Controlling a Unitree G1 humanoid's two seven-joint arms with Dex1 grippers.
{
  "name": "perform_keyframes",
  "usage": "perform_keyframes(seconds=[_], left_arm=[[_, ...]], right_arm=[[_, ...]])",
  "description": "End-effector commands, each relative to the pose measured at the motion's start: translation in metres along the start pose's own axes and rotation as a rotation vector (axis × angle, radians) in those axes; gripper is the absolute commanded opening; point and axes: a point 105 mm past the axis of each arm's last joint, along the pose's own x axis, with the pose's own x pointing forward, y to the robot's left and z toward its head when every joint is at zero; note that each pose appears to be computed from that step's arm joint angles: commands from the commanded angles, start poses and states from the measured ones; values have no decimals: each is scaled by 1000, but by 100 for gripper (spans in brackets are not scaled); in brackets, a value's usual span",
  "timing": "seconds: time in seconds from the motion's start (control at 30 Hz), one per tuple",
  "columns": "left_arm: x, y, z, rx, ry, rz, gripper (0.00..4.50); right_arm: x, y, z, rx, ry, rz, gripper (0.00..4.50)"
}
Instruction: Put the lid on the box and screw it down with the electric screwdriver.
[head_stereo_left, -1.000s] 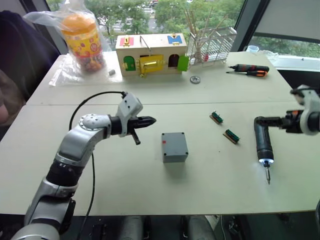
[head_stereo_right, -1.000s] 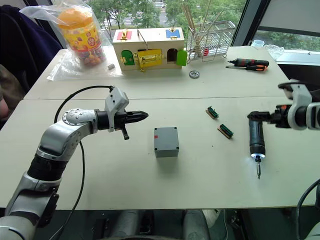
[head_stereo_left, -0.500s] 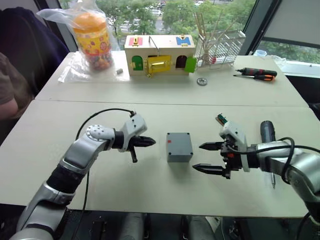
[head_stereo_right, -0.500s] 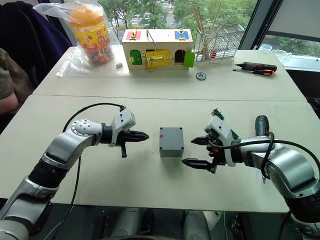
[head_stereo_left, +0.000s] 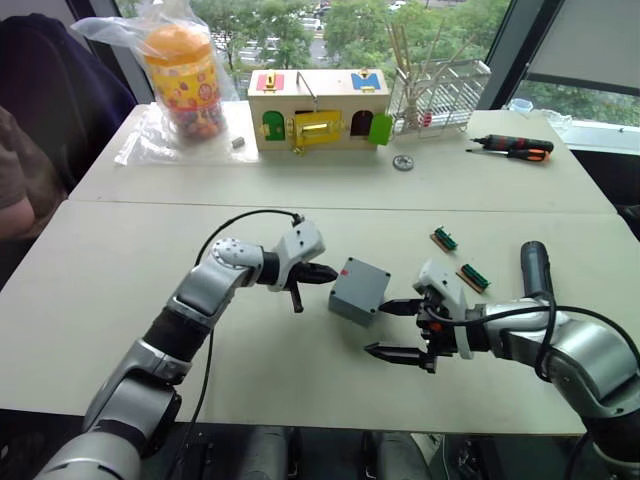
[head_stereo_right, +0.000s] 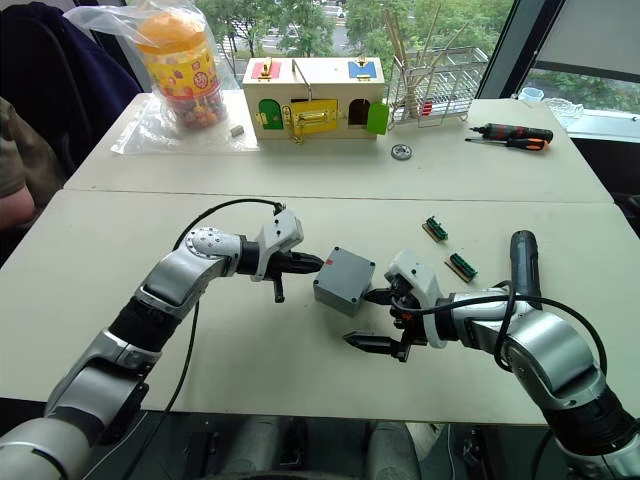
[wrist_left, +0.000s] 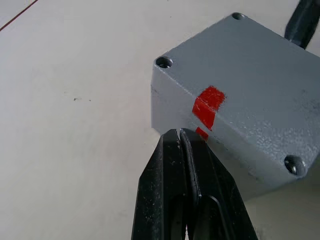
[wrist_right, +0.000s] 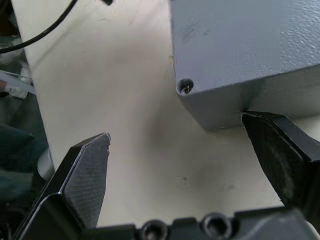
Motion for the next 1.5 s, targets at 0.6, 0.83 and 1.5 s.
perform_keyframes(seconds=[0.6,0.83,1.5], left_arm=[[-49,-28,-2,-129,-76,53,0],[-36,-44,-15,-162,-38,-6,0],[-33,-27,-13,-116,-34,4,0]], right_arm=[[-29,-53,8,-137,-83,-182,447],[-10,-48,10,-171,-86,-99,447],[-22,-25,3,-102,-66,-100,447]])
